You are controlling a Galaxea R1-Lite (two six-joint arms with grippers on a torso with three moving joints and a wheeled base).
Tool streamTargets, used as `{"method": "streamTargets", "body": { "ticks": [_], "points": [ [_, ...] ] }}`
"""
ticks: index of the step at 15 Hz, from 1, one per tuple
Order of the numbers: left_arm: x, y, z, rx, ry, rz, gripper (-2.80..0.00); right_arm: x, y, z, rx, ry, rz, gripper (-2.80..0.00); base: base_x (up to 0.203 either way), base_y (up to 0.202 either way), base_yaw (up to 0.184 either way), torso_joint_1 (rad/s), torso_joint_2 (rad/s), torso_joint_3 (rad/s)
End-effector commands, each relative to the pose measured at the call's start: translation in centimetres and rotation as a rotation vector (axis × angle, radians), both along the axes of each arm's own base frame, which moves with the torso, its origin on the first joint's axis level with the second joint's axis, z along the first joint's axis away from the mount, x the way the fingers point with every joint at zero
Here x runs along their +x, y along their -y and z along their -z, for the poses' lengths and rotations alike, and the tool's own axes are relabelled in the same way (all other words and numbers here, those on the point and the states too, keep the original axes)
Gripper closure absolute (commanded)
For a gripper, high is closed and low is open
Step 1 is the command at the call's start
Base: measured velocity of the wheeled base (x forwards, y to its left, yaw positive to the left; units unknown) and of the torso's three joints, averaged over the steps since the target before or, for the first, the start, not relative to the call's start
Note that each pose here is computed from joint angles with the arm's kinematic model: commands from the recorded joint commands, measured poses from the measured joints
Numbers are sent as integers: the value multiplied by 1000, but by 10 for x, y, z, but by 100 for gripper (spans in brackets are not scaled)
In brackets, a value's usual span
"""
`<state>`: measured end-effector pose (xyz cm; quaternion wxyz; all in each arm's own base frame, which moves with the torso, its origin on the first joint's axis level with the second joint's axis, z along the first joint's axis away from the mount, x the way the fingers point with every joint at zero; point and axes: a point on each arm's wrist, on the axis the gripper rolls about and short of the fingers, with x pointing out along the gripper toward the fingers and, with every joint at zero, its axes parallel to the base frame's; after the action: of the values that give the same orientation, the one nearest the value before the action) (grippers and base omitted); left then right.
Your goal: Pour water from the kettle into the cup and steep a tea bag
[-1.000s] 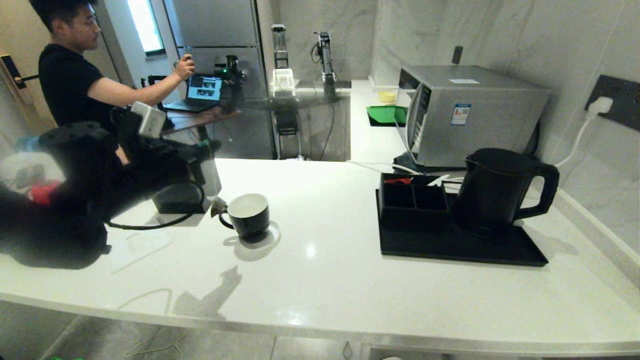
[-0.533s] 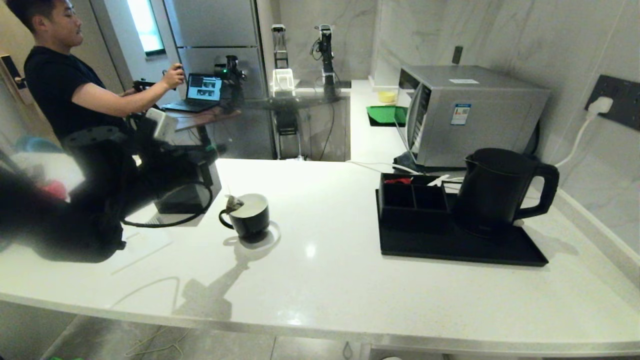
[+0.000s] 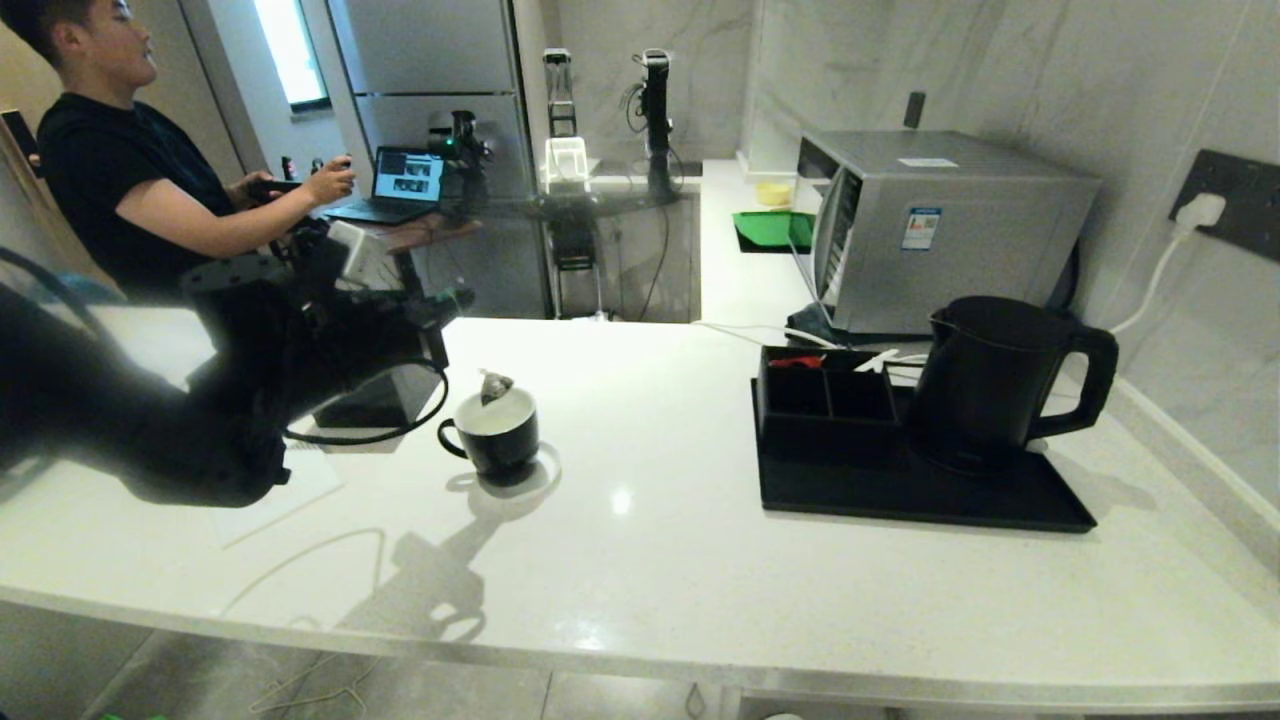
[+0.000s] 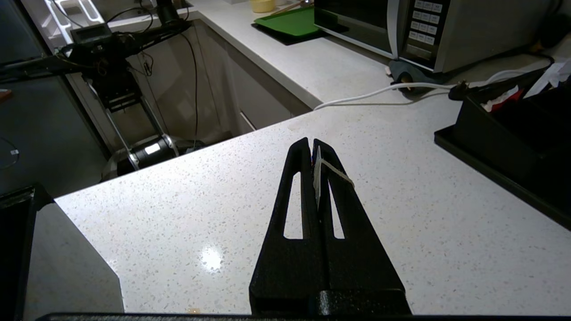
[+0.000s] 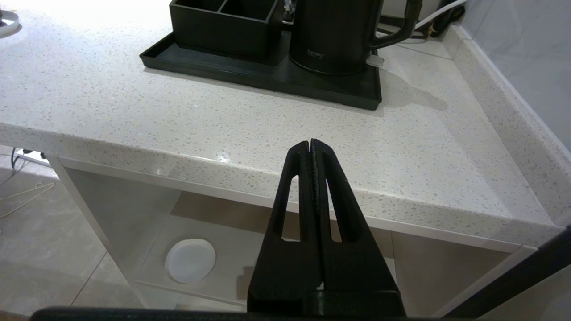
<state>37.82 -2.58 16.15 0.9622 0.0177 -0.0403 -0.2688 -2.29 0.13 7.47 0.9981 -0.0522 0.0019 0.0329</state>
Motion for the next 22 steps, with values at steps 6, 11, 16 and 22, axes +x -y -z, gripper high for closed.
{"method": "streamTargets", "body": {
  "ticks": [6,11,16,22],
  "points": [
    [14,3,30,0,-30,9,0,0,0,0,-1,0,-1,0,0,0,0,0,0,0],
    [20,5,51,2,-48,11,0,0,0,0,0,0,0,0,0,0,0,0,0,0],
    [22,9,58,3,-52,22,0,0,0,0,0,0,0,0,0,0,0,0,0,0],
    [18,15,34,-3,8,37,0,0,0,0,0,-2,-3,0,0,0,0,0,0,0]
  ]
}}
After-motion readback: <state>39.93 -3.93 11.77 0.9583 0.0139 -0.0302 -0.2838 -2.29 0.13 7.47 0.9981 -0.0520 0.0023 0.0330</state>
